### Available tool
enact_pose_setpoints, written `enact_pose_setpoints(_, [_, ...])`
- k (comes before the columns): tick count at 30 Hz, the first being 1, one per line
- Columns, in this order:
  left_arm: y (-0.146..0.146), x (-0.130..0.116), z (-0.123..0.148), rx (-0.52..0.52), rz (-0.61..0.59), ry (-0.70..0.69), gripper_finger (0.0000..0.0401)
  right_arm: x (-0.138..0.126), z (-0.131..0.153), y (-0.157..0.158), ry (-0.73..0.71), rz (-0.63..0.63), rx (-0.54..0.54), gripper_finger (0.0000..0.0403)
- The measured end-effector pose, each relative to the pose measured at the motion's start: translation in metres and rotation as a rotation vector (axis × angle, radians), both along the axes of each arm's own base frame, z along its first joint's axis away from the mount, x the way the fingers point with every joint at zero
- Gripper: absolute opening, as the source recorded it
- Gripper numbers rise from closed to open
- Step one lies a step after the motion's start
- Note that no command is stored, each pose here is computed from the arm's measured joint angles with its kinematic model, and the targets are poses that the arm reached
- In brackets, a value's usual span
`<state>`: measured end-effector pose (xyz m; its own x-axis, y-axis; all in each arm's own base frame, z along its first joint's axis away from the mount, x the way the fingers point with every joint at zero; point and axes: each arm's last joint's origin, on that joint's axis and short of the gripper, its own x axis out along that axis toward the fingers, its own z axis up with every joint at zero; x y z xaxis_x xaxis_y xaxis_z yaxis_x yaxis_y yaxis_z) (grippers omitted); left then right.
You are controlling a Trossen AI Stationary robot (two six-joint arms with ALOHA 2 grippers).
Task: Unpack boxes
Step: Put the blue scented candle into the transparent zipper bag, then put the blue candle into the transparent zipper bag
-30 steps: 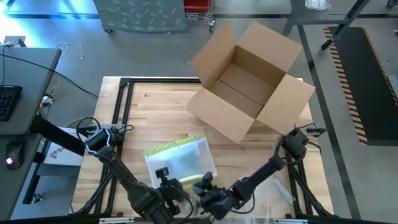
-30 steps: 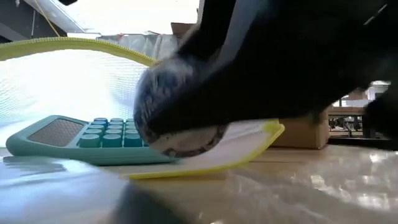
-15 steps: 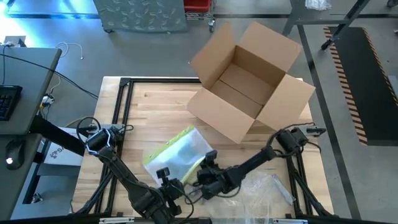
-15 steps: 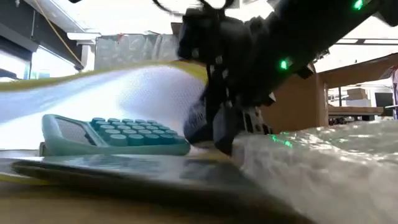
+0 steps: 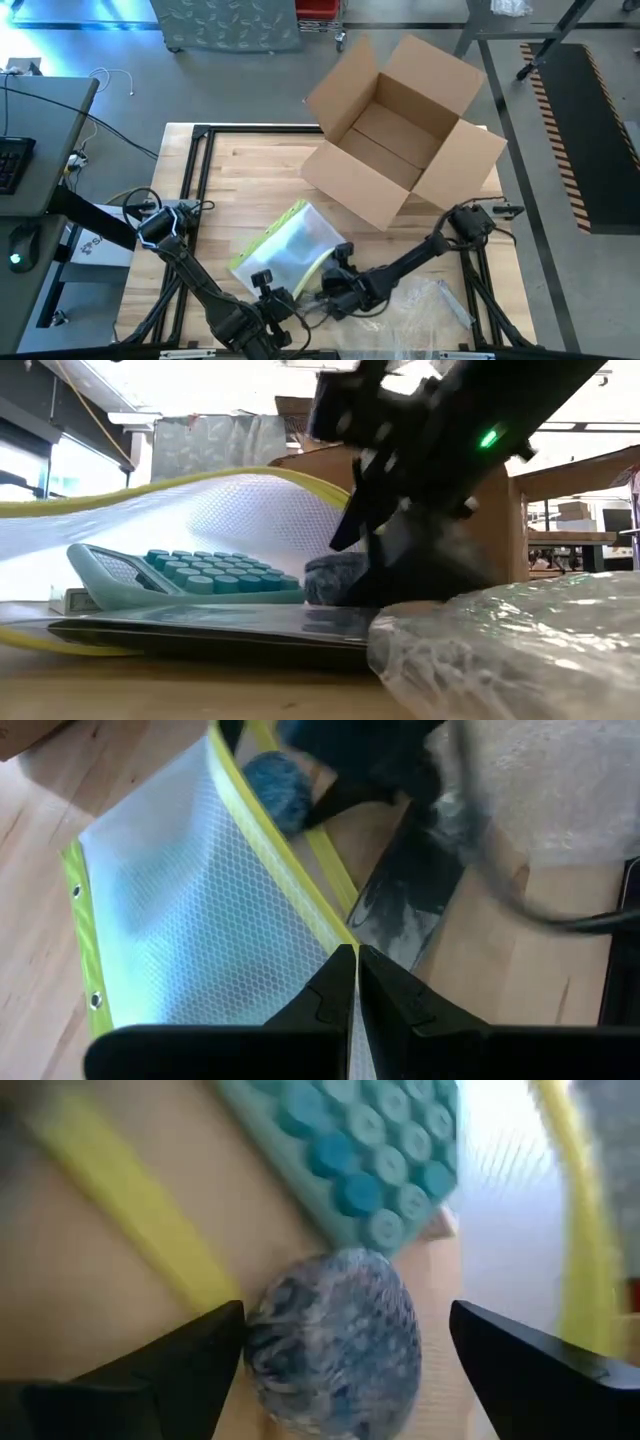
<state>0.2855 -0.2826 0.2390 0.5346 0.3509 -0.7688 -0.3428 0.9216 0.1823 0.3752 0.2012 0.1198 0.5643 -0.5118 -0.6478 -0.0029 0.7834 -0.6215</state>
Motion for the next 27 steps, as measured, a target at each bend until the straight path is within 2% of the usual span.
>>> enact_pose_setpoints(7, [0.0, 0.0, 0.0, -0.003, 0.002, -0.003, 0.0, -0.011, 0.008, 0.015, -0.013, 0.029, 0.021, 0.0276])
enact_pose_setpoints(13, [0.0, 0.0, 0.0, -0.012, 0.015, -0.009, 0.0, -0.016, 0.007, 0.029, -0.043, 0.001, 0.174, 0.0219])
enact_pose_setpoints(16, [0.0, 0.0, 0.0, -0.012, 0.015, -0.01, 0.0, -0.014, 0.009, 0.034, -0.031, 0.014, 0.305, 0.0161])
enact_pose_setpoints(22, [0.0, 0.0, 0.0, -0.012, 0.015, -0.011, 0.0, -0.006, 0.005, 0.022, 0.054, 0.025, 0.411, 0.0018])
enact_pose_setpoints(27, [-0.001, 0.0, 0.0, -0.012, 0.014, -0.011, 0.0, -0.003, 0.006, 0.014, 0.052, -0.016, 0.436, 0.0014])
